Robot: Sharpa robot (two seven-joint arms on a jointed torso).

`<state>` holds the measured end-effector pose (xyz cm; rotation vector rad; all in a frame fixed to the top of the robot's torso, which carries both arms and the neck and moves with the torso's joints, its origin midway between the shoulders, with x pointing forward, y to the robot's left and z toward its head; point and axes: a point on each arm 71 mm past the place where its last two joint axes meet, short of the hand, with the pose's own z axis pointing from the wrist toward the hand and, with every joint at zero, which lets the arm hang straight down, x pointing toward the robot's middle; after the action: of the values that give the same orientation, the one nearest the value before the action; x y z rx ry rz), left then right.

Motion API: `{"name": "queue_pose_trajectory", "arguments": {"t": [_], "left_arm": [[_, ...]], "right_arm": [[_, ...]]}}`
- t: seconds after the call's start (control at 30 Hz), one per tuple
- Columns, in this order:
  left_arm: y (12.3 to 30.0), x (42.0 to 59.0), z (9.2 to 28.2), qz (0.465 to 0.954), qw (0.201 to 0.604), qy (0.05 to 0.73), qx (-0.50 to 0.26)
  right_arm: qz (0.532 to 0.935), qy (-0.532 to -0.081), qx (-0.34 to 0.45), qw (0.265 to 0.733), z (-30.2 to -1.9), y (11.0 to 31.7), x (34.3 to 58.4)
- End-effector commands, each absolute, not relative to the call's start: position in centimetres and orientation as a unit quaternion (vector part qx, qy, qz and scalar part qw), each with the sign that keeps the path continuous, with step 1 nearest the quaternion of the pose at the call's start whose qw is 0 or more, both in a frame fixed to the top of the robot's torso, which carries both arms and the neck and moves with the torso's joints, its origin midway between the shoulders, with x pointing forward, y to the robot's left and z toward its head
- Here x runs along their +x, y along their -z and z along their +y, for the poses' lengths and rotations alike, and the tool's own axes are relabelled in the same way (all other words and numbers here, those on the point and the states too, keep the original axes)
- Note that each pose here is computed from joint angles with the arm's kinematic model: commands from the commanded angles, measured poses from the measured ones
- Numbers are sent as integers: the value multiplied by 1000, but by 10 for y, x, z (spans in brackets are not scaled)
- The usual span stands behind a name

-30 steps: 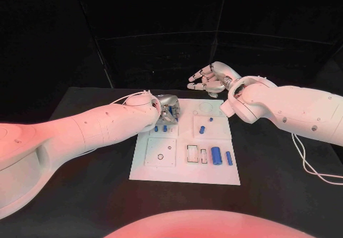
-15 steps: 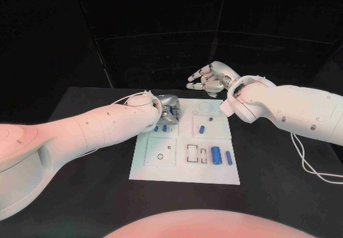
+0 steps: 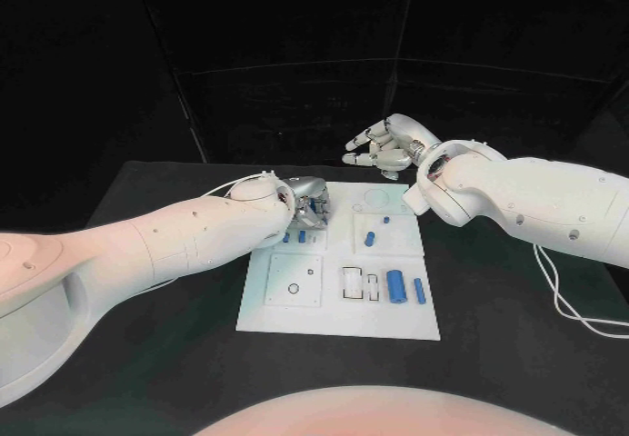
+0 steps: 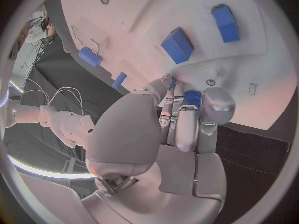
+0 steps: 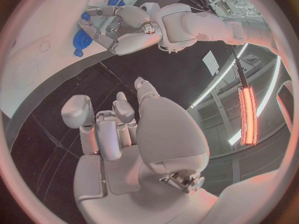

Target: Assemble the parts on the task board

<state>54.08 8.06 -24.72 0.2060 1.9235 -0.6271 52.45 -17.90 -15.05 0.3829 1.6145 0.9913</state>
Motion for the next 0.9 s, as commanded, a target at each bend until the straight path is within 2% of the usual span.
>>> {"name": "queue_pose_trajectory", "arguments": {"t": [0.03,0.57,0.9], "left_arm": [[244,538,80,795,533,279,75],[208,539,88,762,559,326,29],[200,541,106,769,554,320,13]], "right_arm": [[685,-423,162,570,-180,149,525],[684,-414,168,576,-188,150,530],[681,-407,172,583,-196,151,534]]}}
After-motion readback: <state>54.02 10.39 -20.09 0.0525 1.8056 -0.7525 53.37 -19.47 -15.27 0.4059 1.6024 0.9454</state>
